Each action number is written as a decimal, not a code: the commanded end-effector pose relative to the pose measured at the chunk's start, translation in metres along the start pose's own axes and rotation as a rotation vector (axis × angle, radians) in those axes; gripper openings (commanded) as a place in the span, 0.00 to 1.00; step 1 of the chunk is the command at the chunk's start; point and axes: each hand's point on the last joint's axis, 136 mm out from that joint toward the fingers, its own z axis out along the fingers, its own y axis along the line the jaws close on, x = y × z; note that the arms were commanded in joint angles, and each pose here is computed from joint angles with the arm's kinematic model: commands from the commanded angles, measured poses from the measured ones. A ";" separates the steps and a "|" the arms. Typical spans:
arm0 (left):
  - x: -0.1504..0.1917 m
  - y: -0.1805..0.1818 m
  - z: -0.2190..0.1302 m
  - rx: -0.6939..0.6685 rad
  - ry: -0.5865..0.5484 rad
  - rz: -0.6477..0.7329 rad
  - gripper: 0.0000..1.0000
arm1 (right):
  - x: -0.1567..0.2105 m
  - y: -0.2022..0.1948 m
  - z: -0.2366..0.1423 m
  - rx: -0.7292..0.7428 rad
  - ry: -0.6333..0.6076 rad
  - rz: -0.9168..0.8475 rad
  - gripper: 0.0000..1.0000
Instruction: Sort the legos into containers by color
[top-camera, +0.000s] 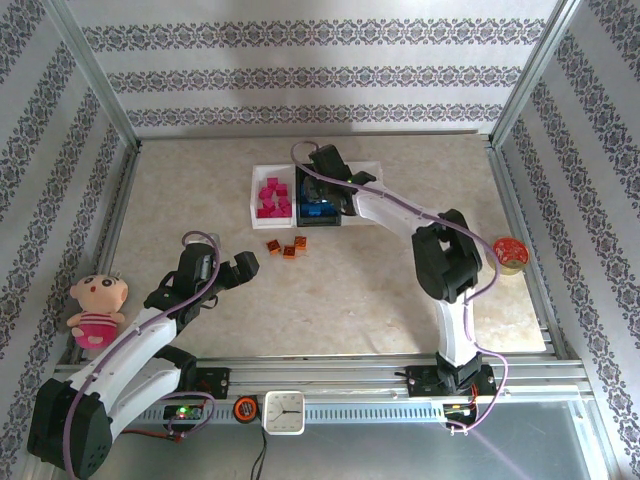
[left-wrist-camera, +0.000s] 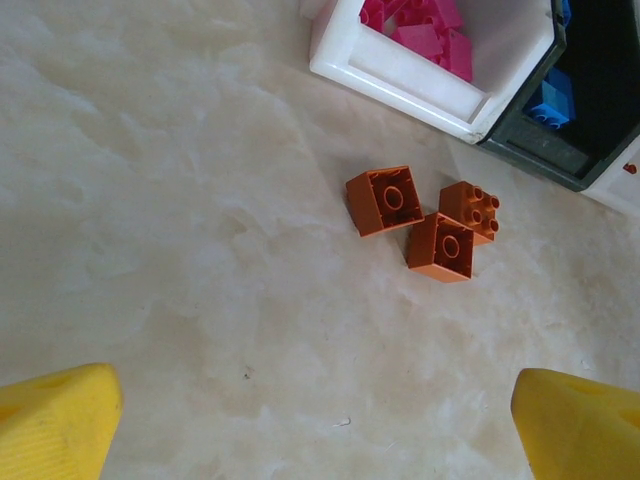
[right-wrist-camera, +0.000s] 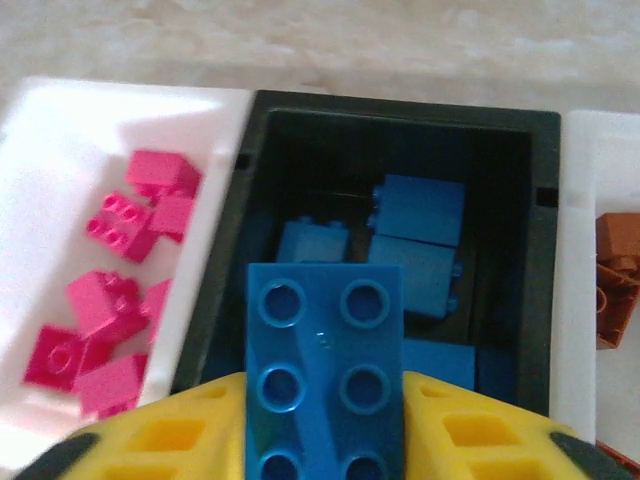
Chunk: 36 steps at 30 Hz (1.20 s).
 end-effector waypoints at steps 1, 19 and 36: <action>-0.001 -0.002 -0.001 0.014 -0.014 -0.011 1.00 | -0.020 -0.005 -0.003 0.041 -0.016 0.004 0.56; -0.007 0.004 -0.008 -0.020 -0.044 0.014 1.00 | 0.125 0.065 -0.054 -0.132 0.096 -0.030 0.85; -0.001 0.003 -0.004 0.003 -0.034 -0.007 1.00 | 0.141 0.051 -0.009 -0.028 0.106 0.056 0.83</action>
